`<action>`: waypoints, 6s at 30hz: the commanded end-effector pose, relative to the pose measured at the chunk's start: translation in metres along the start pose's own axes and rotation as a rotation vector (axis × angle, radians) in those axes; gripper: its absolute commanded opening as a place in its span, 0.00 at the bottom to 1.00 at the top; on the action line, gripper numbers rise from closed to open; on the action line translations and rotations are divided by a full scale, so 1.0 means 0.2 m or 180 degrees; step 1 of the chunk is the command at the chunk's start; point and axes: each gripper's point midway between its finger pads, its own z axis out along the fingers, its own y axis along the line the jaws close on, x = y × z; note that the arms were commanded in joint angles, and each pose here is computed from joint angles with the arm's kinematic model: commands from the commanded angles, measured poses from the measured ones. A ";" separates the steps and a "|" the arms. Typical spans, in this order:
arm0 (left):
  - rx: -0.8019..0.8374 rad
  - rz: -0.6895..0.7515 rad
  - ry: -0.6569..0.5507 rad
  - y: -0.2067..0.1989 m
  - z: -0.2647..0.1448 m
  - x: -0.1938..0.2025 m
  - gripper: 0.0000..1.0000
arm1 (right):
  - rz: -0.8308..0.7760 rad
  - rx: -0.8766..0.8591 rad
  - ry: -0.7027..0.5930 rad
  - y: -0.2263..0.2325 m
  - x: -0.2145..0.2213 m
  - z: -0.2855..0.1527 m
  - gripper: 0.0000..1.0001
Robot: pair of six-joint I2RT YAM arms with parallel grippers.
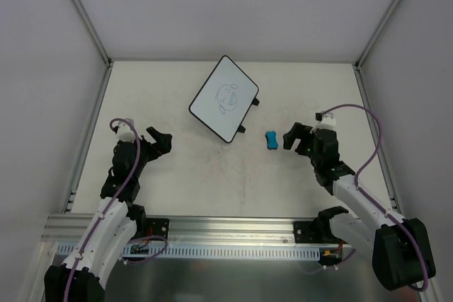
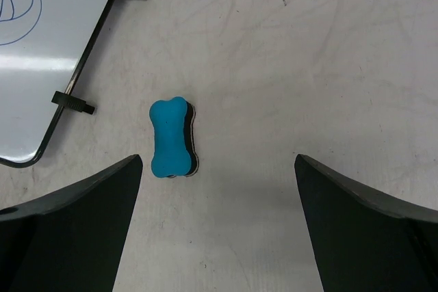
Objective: Erase the whiteboard
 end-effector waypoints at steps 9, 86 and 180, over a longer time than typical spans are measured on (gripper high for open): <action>0.0152 0.0086 -0.0125 -0.06 0.00 -0.07 0.99 | -0.0087 -0.0019 0.0127 0.08 -0.09 0.06 0.99; 0.0198 0.0085 0.0081 -0.08 0.04 -0.03 0.99 | -0.1048 0.0297 0.1482 0.29 0.25 0.35 0.15; 0.1705 0.0053 0.0431 -0.68 0.66 -0.03 0.56 | 0.0135 -0.1354 0.0334 1.28 -0.68 1.02 0.00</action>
